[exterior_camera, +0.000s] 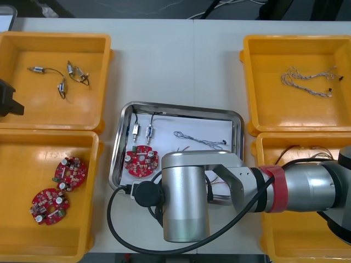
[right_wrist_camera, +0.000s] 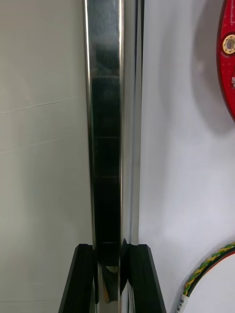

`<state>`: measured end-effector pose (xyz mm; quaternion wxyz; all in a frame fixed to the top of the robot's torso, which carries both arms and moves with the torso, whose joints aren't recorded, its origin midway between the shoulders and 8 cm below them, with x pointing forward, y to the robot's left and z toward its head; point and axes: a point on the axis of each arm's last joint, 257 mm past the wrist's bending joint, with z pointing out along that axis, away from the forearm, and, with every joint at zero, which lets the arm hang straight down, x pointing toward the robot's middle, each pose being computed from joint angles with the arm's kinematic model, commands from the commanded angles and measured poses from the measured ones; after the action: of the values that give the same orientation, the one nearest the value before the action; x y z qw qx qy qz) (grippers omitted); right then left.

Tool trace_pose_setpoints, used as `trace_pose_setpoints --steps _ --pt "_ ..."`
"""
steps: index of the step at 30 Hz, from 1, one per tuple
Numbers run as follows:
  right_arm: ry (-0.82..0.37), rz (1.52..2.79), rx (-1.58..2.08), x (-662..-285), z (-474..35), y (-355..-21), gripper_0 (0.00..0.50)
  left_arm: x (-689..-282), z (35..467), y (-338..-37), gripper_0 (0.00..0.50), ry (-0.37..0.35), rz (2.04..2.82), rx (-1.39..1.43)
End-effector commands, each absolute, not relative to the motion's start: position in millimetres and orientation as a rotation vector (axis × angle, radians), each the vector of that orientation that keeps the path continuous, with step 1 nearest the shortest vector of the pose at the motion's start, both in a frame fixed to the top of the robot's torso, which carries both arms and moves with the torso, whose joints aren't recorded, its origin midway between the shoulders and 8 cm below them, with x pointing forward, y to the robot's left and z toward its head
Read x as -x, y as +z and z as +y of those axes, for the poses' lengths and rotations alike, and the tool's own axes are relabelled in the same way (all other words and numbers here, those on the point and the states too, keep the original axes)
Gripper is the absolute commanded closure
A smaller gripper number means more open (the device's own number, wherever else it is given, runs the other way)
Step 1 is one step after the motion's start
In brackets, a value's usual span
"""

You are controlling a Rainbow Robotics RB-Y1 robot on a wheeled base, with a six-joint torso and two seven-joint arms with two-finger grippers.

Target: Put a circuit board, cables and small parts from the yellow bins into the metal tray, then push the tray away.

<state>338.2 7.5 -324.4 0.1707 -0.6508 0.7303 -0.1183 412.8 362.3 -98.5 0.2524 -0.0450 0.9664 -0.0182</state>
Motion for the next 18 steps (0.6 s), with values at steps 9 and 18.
trace_pose_setpoints --steps 9,18 --pt "-0.429 1.872 1.881 -375 20 -279 0.490 -408 381 -84 0.000 0.056 2.602 0.028" --pt "-0.470 1.803 1.879 -392 20 -266 0.500 -408 381 -84 0.000 0.056 2.602 0.028"
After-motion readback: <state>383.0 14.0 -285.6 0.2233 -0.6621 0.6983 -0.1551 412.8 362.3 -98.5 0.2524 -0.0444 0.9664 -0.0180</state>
